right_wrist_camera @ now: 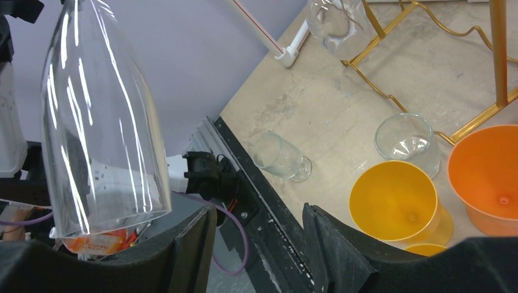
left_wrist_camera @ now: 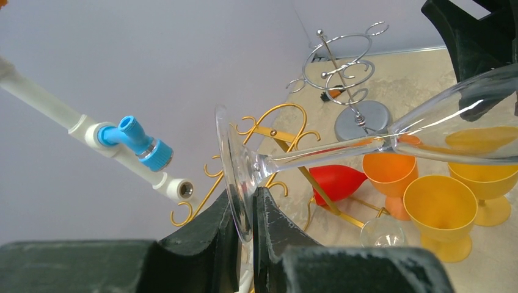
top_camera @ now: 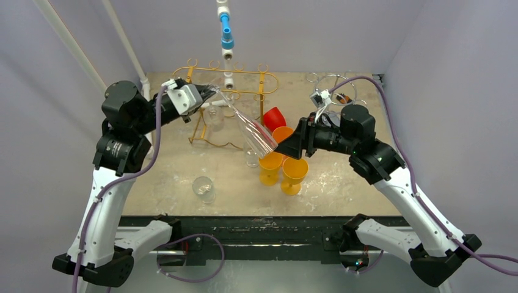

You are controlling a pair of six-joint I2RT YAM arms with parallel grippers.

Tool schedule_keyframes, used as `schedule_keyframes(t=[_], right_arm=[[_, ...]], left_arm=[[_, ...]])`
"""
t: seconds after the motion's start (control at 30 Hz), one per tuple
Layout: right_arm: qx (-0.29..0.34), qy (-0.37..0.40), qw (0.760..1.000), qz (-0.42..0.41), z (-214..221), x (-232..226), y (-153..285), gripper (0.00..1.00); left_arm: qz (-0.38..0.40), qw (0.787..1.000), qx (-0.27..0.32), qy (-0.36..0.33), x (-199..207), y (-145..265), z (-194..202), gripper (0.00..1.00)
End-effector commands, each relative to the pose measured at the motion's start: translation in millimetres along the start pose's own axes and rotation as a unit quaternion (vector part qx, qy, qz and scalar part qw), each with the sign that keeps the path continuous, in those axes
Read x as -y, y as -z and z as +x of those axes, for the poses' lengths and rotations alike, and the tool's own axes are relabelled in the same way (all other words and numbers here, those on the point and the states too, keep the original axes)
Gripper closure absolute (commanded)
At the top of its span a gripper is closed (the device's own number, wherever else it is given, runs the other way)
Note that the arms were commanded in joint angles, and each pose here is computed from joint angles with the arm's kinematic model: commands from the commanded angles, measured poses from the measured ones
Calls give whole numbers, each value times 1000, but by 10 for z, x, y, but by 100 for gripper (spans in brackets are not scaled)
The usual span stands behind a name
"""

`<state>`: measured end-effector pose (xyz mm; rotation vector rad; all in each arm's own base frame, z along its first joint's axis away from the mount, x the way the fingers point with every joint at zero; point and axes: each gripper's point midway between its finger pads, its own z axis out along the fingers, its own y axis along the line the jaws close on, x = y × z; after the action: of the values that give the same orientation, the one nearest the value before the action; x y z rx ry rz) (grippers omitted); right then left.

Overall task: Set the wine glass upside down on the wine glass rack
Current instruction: Turn the wine glass upside down at the wine rack.

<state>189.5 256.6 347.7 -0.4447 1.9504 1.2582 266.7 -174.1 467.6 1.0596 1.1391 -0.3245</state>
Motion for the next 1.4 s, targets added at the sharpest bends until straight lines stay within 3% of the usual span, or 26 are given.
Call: schedule_keyframes(t=[0.0,0.17,0.47,0.63,0.93,1.37], right_arm=[[16,25,1000,0,-109,-73,78,38],[18,35,999,14,-117,-46,126,34],[30,73,995,57,-175,-60,405,12],[43,88,995,33,-264,-213,461,1],[35,115,992,-42,-502,-421,68,1],[-5,137,984,-114,-379,-816,-409,1]], left_arm=[[-13,998,41,-51,-71,75,-316,100],[-4,997,42,-70,-40,89,-323,100],[10,987,39,-154,-3,159,-346,100],[22,980,47,-191,47,166,-349,100],[59,971,82,-215,235,164,-379,100],[87,967,72,-227,327,139,-246,100]])
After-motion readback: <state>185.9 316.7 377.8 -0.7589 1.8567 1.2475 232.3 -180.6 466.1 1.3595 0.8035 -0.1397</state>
